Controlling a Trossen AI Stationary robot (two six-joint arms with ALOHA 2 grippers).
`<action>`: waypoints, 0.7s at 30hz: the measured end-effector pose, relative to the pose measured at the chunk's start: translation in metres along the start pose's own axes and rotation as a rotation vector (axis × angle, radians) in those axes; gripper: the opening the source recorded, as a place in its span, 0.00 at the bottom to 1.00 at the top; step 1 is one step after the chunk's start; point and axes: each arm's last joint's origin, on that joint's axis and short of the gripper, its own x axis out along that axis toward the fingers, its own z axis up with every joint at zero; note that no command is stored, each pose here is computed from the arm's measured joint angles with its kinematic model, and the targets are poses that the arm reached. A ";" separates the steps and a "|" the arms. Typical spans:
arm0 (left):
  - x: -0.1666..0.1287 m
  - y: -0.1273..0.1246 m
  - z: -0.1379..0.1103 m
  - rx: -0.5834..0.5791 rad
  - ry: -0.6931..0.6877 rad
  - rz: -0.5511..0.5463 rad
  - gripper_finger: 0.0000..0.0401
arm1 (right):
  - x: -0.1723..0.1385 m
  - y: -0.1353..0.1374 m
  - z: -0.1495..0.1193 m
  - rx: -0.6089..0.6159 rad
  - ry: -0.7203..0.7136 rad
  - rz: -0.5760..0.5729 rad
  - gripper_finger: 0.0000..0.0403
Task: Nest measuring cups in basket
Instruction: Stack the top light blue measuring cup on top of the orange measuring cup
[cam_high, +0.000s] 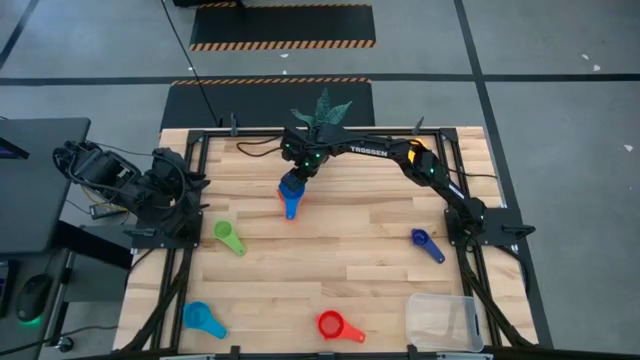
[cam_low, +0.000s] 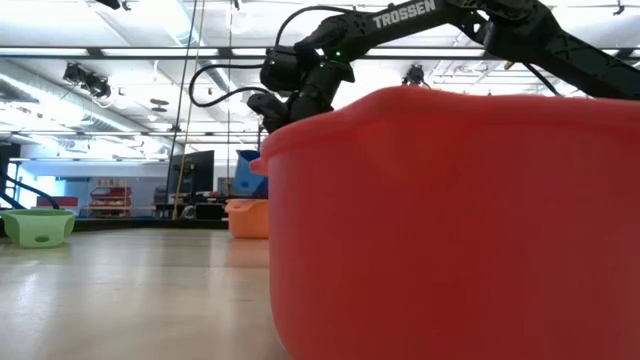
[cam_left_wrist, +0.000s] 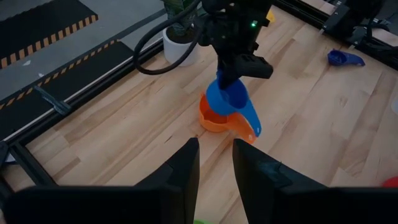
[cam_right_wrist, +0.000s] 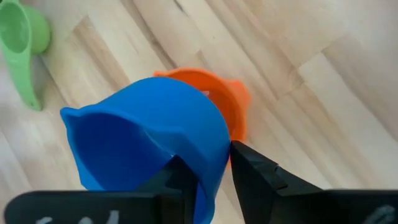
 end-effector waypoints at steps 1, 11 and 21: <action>0.000 0.000 0.000 0.000 0.000 0.000 0.26 | 0.000 0.000 0.000 0.000 0.001 0.001 0.25; 0.000 0.000 0.000 0.000 0.000 0.000 0.26 | 0.000 0.000 0.000 -0.021 -0.005 -0.007 0.25; 0.000 0.000 -0.001 -0.001 0.035 -0.016 0.26 | 0.000 0.000 0.000 0.001 0.001 -0.005 0.24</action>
